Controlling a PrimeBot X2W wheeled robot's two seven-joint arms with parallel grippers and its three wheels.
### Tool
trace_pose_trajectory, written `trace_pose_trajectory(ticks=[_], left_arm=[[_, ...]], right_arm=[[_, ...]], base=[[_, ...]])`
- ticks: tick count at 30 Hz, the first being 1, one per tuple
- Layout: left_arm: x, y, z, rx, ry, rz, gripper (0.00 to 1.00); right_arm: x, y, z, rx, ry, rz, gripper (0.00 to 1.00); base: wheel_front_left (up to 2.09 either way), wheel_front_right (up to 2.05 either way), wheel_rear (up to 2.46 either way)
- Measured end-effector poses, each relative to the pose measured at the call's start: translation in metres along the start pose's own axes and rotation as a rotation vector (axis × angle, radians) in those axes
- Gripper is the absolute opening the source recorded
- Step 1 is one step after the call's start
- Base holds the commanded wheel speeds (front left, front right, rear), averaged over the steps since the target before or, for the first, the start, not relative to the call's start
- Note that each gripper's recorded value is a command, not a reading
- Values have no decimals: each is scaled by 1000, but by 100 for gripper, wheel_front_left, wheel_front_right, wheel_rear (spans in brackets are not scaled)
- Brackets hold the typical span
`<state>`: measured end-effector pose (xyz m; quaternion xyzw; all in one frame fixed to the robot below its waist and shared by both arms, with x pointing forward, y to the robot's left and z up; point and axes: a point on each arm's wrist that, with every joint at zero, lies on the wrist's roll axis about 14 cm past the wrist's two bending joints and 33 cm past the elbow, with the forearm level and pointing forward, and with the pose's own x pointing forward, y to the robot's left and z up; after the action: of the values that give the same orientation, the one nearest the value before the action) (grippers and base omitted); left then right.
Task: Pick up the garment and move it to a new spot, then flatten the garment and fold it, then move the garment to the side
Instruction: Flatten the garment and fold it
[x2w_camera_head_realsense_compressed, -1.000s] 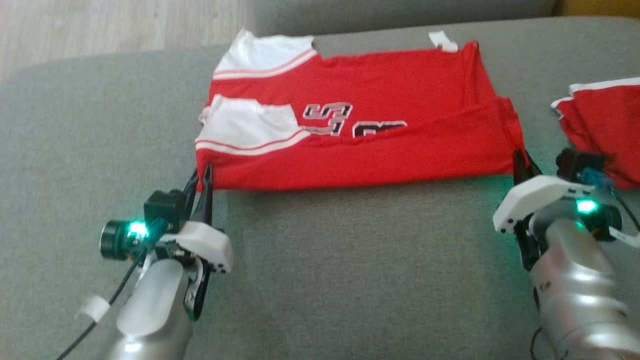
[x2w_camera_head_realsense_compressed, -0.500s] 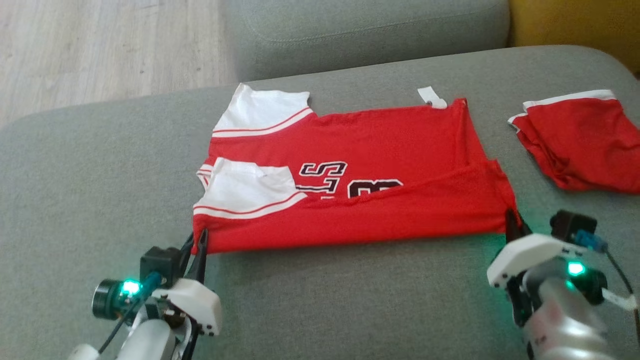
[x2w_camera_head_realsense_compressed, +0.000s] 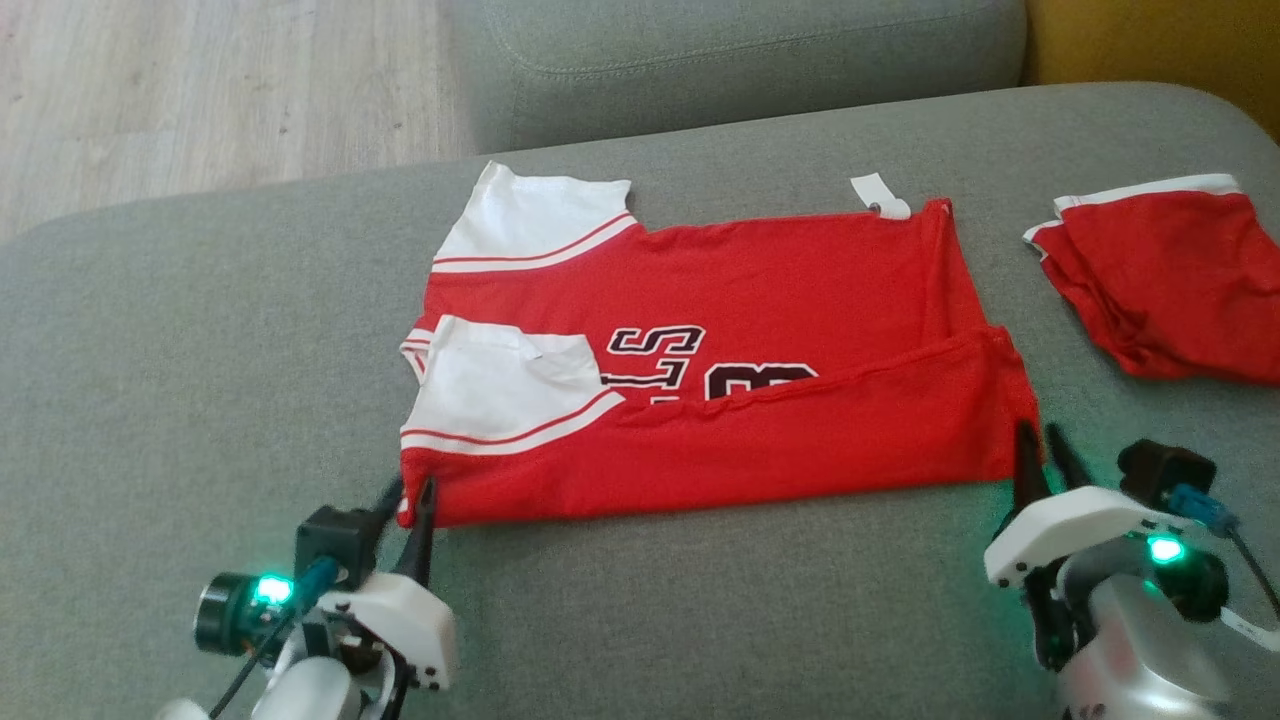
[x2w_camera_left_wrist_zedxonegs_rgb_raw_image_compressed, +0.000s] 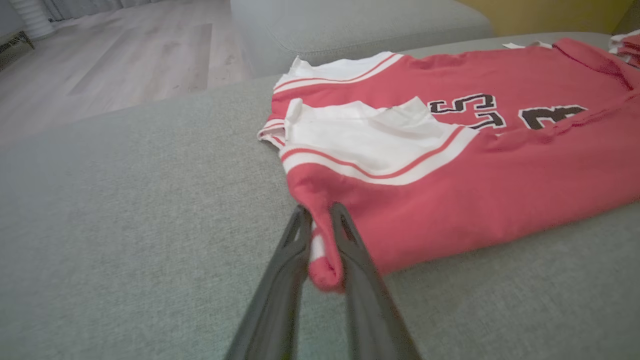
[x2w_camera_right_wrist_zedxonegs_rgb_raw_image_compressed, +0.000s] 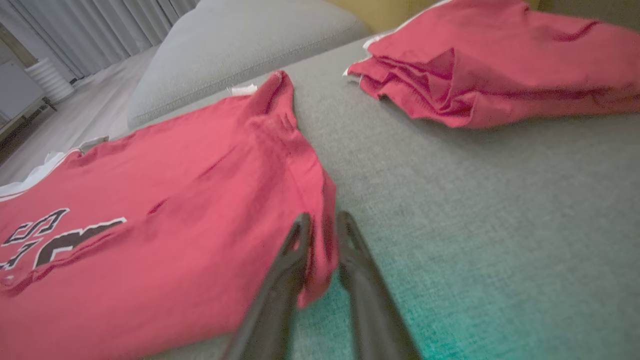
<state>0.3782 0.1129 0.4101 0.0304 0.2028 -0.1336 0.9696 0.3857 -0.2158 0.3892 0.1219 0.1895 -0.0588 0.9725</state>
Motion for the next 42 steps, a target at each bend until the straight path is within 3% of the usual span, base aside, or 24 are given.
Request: trace_pose_trajectory(ticks=[1,10,15,20,27,37,42], left_arm=[[0,2,2,-2,-14,13,100],[7,4,55,-29,-281,41,100],[25,-2,99,-17,-401,-7,100],[66,-9,150,85,-450,-103,100],[139,0,173,192,-278,-183,100],[224,14,99,196,147,-204,100],[246,21,76,184,224,-198,100]], right_arm=[[0,1,5,-3,-27,4,100],[-10,35,70,-41,-294,124,100],[-18,33,72,-36,-323,126,100],[-12,34,72,-34,-329,131,100],[2,34,79,-14,-340,132,100],[13,12,66,5,-298,74,100],[12,-5,61,8,-283,25,100]], base=[[0,0,0],[0,0,0],[0,0,0],[0,0,0],[0,0,0],[0,0,0],[0,0,0]])
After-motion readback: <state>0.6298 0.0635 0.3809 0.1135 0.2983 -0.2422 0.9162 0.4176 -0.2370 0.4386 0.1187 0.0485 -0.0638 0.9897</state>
